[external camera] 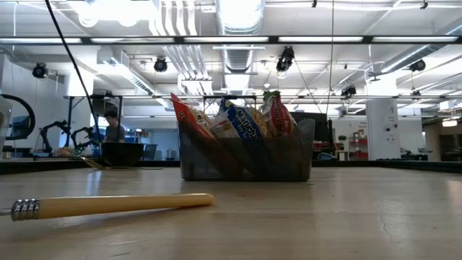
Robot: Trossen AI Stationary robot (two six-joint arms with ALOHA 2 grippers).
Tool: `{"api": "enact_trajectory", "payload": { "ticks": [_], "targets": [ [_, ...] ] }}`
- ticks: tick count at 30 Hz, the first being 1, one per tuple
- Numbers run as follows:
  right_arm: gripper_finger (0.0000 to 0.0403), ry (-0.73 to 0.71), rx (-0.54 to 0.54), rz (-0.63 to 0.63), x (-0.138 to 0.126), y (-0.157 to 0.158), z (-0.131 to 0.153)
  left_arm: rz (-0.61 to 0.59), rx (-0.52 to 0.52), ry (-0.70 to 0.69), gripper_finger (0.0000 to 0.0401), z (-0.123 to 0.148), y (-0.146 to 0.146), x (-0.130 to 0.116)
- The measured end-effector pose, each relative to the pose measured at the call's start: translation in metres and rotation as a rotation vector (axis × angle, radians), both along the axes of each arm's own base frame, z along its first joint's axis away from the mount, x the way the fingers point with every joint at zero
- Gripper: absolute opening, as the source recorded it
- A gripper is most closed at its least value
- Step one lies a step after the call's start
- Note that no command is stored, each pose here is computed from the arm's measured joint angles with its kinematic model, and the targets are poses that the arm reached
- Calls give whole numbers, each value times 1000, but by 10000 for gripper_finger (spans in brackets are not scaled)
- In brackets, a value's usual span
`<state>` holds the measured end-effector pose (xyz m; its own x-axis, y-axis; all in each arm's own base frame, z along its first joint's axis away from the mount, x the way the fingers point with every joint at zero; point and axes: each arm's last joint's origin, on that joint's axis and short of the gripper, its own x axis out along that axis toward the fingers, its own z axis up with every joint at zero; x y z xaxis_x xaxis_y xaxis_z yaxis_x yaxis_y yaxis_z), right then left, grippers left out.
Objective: Pick & Place Food Item
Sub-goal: Put the green spoon into the right grey bin
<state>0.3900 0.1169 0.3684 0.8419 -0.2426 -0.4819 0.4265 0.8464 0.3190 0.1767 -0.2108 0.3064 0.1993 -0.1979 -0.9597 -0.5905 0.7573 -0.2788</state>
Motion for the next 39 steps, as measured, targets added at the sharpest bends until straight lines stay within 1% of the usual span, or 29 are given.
{"api": "enact_trajectory", "payload": {
  "ticks": [4,6,9,14,18,21,22,25,28,32,37,39],
  "targets": [
    [380,0,0,0,0,0,0,76,59,-43,241,19,22,-7],
    [380,0,0,0,0,0,0,115,107,-47,241,26,38,-10],
    [380,0,0,0,0,0,0,161,149,-41,241,34,67,-7],
    [380,0,0,0,0,0,0,117,230,-67,241,43,124,10],
    [380,0,0,0,0,0,0,11,338,-40,241,42,176,26],
    [380,0,0,0,0,0,0,-79,400,-33,241,37,211,34],
    [380,0,0,0,0,0,0,-92,415,-35,241,34,222,36],
    [380,0,0,0,0,0,0,-97,450,-30,241,24,252,37],
    [380,0,0,0,0,0,0,-101,462,-14,241,11,276,35],
    [380,0,0,0,0,0,0,-80,426,4,241,-10,300,30],
    [380,0,1,0,0,0,0,-55,391,19,241,-35,318,21],
    [380,-21,38,-13,1,0,1,-63,387,21,241,-43,323,19]
  ]
}}
